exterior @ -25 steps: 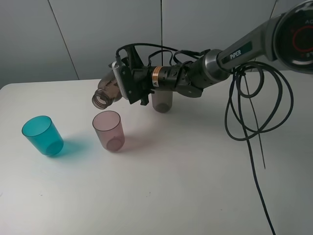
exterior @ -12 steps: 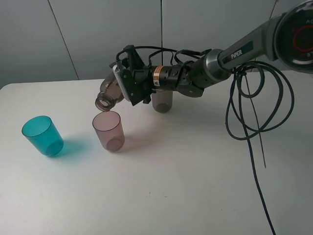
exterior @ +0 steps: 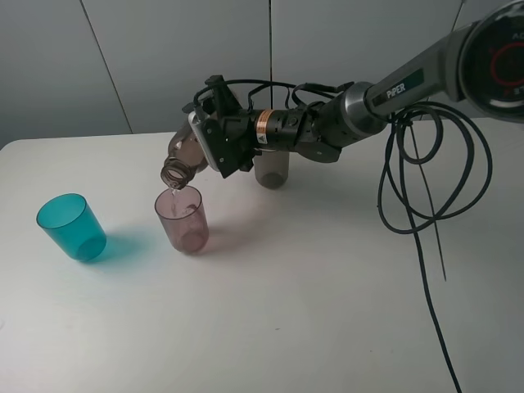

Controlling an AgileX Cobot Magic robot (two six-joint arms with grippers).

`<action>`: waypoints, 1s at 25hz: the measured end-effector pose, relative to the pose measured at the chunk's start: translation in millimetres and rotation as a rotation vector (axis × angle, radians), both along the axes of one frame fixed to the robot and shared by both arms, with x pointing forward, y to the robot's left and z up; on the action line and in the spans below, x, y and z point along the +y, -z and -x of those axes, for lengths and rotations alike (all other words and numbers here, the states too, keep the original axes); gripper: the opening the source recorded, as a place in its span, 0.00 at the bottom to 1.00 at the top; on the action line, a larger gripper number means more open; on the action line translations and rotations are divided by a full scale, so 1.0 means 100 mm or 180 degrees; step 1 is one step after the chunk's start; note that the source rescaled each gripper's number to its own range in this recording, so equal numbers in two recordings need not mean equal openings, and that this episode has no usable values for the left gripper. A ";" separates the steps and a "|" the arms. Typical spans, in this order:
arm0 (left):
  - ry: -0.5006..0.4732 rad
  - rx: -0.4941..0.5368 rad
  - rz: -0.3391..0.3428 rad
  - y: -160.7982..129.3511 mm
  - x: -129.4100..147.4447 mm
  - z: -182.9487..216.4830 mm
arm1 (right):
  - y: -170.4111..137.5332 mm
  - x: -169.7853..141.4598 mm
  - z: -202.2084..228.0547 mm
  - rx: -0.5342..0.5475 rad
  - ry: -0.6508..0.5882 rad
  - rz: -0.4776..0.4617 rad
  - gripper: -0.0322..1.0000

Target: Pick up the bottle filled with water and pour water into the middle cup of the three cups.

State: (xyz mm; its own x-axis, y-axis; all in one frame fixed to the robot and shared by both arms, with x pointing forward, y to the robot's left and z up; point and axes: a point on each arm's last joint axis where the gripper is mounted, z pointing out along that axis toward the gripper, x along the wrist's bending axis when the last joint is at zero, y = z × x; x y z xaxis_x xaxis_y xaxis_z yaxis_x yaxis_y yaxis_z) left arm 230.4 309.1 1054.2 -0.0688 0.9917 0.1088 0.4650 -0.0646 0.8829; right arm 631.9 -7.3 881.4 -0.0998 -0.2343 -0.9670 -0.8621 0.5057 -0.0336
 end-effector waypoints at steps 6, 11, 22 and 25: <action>0.0003 0.0001 -0.0005 0.00 0.00 0.00 | -0.01 -0.01 -0.01 -0.0069 0.0039 0.0008 0.08; 0.0003 0.0001 -0.0005 0.00 0.00 0.00 | -0.01 -0.01 -0.02 -0.0154 0.0023 0.0040 0.08; 0.0003 0.0001 -0.0005 0.00 0.00 0.00 | -0.02 -0.01 -0.02 -0.0286 0.0005 0.0102 0.08; 0.0003 0.0001 -0.0005 0.00 0.00 0.00 | -0.02 -0.01 -0.02 -0.0324 -0.0006 0.0126 0.08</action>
